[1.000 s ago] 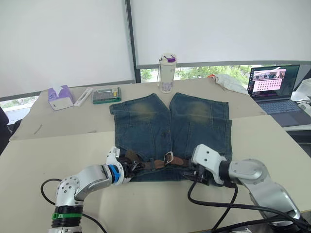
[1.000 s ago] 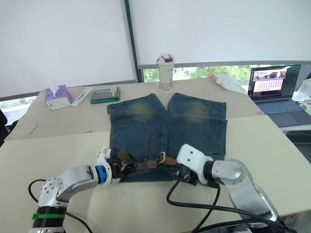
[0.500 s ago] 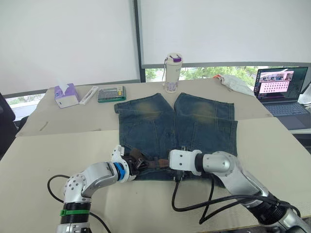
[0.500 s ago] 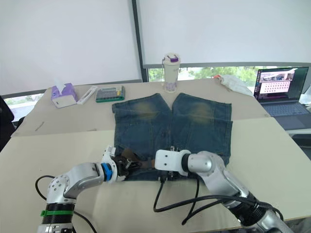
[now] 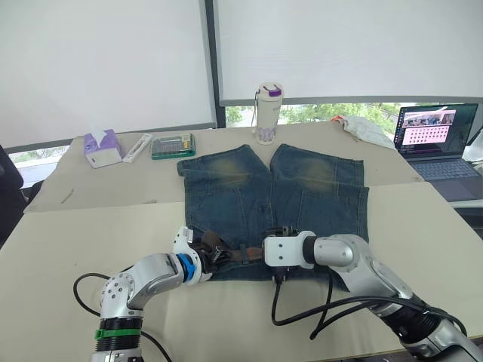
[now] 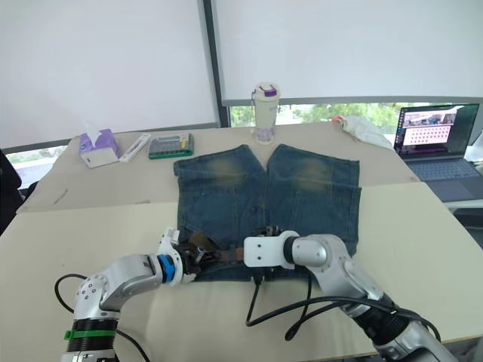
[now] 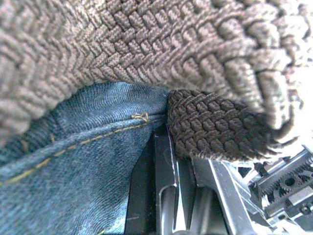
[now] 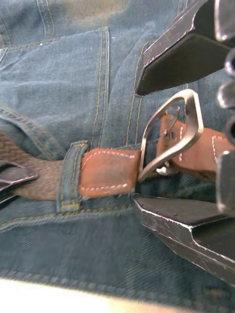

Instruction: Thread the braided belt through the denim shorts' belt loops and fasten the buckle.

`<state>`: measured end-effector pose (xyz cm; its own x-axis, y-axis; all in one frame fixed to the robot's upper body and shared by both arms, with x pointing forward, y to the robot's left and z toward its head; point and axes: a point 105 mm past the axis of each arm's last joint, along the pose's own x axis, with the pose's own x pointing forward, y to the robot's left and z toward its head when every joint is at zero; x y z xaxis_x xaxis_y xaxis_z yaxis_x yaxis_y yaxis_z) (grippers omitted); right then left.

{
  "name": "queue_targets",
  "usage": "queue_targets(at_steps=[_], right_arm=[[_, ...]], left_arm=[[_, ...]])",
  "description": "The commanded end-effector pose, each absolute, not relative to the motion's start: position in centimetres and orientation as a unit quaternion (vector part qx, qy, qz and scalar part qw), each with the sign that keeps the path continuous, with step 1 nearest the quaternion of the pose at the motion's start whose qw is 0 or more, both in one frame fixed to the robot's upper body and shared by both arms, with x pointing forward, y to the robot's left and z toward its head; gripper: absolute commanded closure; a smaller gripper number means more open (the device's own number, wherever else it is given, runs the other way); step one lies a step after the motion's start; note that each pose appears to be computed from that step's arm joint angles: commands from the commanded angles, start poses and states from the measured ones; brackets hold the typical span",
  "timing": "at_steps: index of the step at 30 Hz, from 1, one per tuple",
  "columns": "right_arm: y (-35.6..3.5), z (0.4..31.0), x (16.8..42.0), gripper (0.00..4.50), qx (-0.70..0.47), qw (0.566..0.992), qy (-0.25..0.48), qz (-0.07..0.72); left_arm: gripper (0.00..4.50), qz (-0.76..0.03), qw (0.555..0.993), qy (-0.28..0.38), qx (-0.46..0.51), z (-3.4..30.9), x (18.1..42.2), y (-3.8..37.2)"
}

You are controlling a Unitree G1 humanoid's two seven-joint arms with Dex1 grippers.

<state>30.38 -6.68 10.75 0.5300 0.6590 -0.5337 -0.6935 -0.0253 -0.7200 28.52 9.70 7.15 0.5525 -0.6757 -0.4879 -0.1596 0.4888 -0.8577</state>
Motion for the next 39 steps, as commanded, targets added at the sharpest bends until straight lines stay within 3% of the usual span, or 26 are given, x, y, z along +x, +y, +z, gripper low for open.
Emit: queue_targets(at_steps=[1, 4, 11, 23, 29, 39], right_arm=[[-5.9, 11.9, 30.6, 0.98, -0.539, 0.695, -0.019, 0.476], [-5.3, 12.0, 30.4, 1.79, -0.54, 0.688, -0.029, 0.484], [-4.7, 11.7, 29.5, 4.2, -0.544, 0.665, -0.041, 0.51], [-4.0, 12.4, 29.2, 4.2, -0.551, 0.642, -0.068, 0.528], [-4.1, 12.1, 29.0, 2.28, -0.563, 0.623, -0.07, 0.539], [-4.7, 11.7, 29.5, 2.28, -0.582, 0.612, -0.067, 0.532]], left_arm=[[4.5, -0.178, 0.734, 0.45, -0.477, 6.7, 28.1, 9.2], [4.5, -0.177, 0.733, 0.452, -0.477, 6.6, 28.1, 9.2], [4.5, -0.18, 0.73, 0.452, -0.48, 6.7, 28.2, 8.9], [4.5, -0.179, 0.727, 0.451, -0.486, 6.7, 28.3, 8.8], [4.5, -0.181, 0.725, 0.45, -0.49, 6.7, 28.3, 8.6], [4.5, -0.179, 0.724, 0.45, -0.491, 6.6, 28.2, 8.7]])
